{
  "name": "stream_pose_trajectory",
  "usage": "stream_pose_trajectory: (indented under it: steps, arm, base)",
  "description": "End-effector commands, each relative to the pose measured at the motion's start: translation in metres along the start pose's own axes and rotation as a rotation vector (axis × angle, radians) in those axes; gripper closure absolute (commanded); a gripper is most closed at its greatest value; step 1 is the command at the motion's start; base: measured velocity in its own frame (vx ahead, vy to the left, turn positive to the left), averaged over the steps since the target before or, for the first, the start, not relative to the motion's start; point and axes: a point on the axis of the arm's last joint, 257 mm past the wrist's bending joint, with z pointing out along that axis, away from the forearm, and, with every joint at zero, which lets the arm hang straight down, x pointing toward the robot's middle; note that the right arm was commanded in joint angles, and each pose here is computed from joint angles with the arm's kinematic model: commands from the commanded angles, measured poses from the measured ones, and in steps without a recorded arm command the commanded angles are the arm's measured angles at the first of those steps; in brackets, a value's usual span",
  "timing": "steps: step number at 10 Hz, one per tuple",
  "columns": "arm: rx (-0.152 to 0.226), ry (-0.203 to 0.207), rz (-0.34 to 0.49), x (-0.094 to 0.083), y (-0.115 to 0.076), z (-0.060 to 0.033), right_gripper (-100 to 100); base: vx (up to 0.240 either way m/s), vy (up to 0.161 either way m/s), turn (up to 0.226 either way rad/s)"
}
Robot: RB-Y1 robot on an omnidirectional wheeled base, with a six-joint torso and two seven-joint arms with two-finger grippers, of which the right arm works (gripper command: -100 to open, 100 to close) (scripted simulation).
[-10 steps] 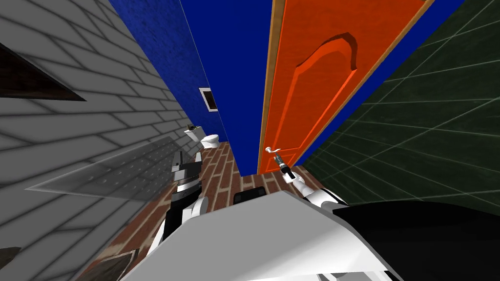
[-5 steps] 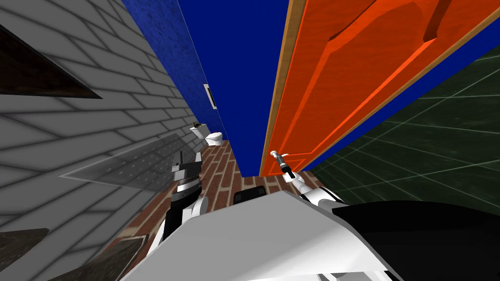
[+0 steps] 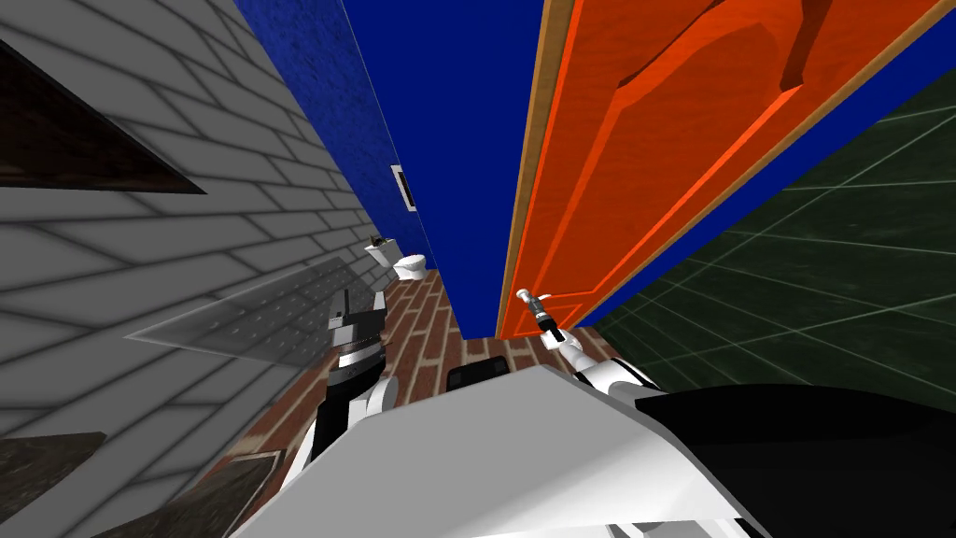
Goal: Pull the door open
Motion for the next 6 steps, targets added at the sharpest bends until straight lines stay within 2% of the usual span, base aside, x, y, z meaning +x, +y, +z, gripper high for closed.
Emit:
stream_pose_trajectory:
  steps: [1,6]
  arm:
    - [-0.004,0.024,-0.004,0.001,0.001,-0.0044,100]
    - [-0.011,0.096,-0.01,0.005,0.003,-0.0182,100]
  base:
    - [-0.118,-0.068,0.107]
    - [-0.198,-0.076,0.1]
